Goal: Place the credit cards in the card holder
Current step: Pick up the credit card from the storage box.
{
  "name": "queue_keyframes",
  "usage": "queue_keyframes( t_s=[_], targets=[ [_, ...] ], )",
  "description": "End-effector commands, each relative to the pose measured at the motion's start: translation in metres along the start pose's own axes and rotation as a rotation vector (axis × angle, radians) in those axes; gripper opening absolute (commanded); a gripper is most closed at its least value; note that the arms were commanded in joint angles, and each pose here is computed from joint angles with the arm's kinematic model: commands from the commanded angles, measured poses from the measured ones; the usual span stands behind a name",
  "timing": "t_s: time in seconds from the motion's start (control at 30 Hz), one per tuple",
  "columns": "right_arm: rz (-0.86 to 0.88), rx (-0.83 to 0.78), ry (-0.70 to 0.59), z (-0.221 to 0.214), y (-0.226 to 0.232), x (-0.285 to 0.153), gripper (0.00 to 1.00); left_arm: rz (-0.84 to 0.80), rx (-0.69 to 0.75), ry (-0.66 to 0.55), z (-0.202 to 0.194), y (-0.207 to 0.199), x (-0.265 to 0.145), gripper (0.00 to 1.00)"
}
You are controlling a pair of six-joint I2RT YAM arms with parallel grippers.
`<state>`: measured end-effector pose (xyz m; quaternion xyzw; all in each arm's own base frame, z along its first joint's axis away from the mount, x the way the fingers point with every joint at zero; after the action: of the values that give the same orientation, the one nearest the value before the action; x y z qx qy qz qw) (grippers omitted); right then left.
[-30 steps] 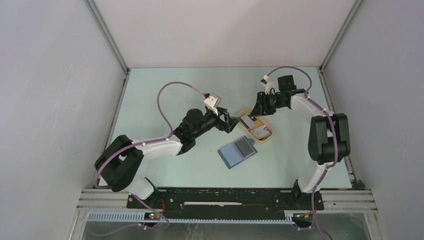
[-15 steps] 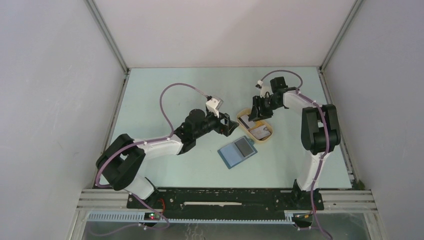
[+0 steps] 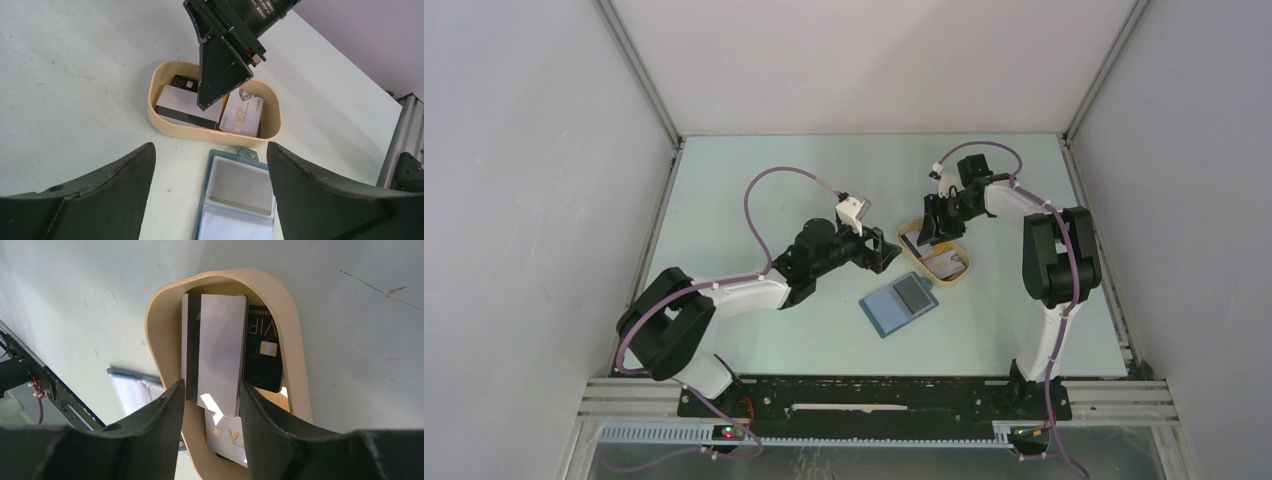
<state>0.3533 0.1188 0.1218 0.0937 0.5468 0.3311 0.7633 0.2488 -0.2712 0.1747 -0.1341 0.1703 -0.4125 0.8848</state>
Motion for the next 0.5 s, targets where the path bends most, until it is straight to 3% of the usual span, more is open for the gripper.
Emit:
queue_keyframes(
  t_s=[0.0, 0.47],
  targets=[
    [0.048, -0.034, -0.016, 0.01, 0.013, -0.002, 0.52, -0.037, 0.006, -0.042, 0.016, -0.007, 0.006, 0.86],
    [0.108, -0.042, -0.06, 0.015, 0.022, -0.016, 0.43, -0.037, 0.004, -0.041, 0.015, -0.007, 0.007, 0.86]
  ],
)
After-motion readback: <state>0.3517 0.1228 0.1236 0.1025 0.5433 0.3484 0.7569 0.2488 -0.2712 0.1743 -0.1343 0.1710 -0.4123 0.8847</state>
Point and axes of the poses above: each gripper's point midway between its finger pads, its own x axis out along the fingers, its own y axis along the line the jaws close on, z = x × y, the point moved 9 cm from there along -x, back along the fingers, and after that the axes turned 4 degrees about -x, right-handed, at the moved point
